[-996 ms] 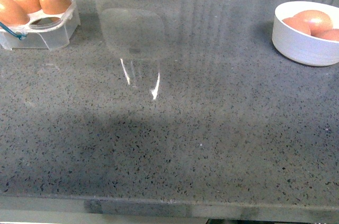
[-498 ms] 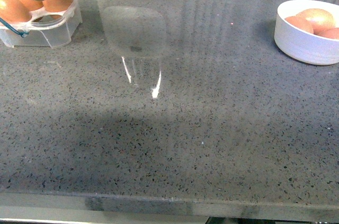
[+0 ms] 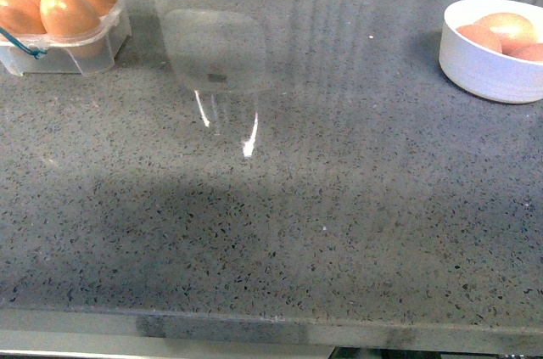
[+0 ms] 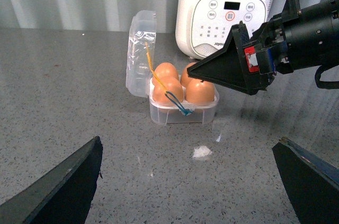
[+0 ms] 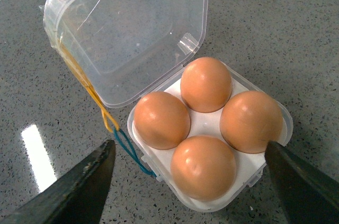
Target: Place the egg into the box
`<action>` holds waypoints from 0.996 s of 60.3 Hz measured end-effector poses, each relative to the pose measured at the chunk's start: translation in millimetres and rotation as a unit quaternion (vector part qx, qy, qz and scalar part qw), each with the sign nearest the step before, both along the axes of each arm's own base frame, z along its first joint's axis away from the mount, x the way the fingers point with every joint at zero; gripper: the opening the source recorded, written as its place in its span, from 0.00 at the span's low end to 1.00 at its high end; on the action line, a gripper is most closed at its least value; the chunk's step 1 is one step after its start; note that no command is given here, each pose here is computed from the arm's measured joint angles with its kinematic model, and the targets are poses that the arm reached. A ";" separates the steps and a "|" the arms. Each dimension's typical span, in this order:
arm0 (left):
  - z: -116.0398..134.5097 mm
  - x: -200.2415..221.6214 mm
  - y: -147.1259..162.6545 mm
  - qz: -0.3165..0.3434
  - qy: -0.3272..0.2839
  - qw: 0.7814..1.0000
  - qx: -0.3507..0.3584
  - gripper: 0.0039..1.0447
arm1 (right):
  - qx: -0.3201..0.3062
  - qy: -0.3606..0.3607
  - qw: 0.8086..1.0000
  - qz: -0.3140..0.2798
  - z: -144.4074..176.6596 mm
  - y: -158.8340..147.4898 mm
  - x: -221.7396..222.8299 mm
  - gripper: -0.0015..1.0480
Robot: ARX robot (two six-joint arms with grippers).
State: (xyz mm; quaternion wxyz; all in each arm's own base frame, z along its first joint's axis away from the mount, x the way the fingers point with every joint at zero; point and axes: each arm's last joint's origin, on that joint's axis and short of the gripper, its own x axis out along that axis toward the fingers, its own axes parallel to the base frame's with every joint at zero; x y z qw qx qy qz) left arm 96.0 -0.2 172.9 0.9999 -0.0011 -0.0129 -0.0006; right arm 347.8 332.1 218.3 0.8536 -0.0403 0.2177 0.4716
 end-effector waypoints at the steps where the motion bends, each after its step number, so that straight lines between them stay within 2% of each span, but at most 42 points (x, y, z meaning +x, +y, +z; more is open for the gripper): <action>1: 0.0 0.0 0.0 0.000 0.000 1.000 0.000 0.94 | 0.001 -0.001 1.000 0.000 1.0 -0.6 -0.1 0.94; 11: 0.0 0.0 0.0 0.000 0.000 1.000 0.000 0.94 | 0.014 -0.015 1.000 -0.013 14.5 -14.7 1.1 0.93; 15: 0.0 0.0 0.0 0.000 0.000 1.000 0.000 0.94 | 0.021 -0.026 0.999 -0.034 23.9 -29.4 3.0 0.93; 24: 0.0 0.0 0.0 0.000 0.000 1.000 0.000 0.94 | 0.024 -0.048 0.993 -0.101 39.1 -67.8 8.4 0.93; 35: 0.0 0.0 0.0 0.000 0.000 1.000 0.000 0.94 | 0.005 -0.079 0.977 -0.198 45.0 -118.3 4.9 0.93; 41: 0.0 0.0 0.0 0.000 0.000 1.000 0.000 0.94 | -0.018 -0.115 0.965 -0.235 44.2 -154.0 -14.8 0.93; 53: 0.0 0.0 0.0 0.000 0.000 1.000 0.000 0.94 | -0.041 -0.160 0.952 -0.258 46.0 -201.7 -58.0 0.93; 54: 0.0 0.0 0.0 0.000 0.000 1.000 0.000 0.94 | -0.041 -0.162 0.950 -0.264 46.1 -203.6 -60.0 0.93; 56: 0.0 0.0 0.0 0.000 0.000 1.000 0.000 0.94 | -0.031 -0.181 0.934 -0.308 47.0 -210.6 -66.7 0.89; 57: 0.0 0.0 0.0 0.000 0.000 1.000 0.000 0.94 | -0.020 -0.194 0.918 -0.344 47.4 -216.9 -71.0 0.85; 59: 0.0 0.0 0.0 0.000 0.000 1.000 0.000 0.94 | -0.010 -0.206 0.903 -0.377 47.6 -223.8 -75.9 0.82; 60: 0.0 0.0 0.0 -0.001 0.000 1.000 0.000 0.94 | 0.001 -0.215 0.889 -0.404 47.7 -231.3 -81.4 0.79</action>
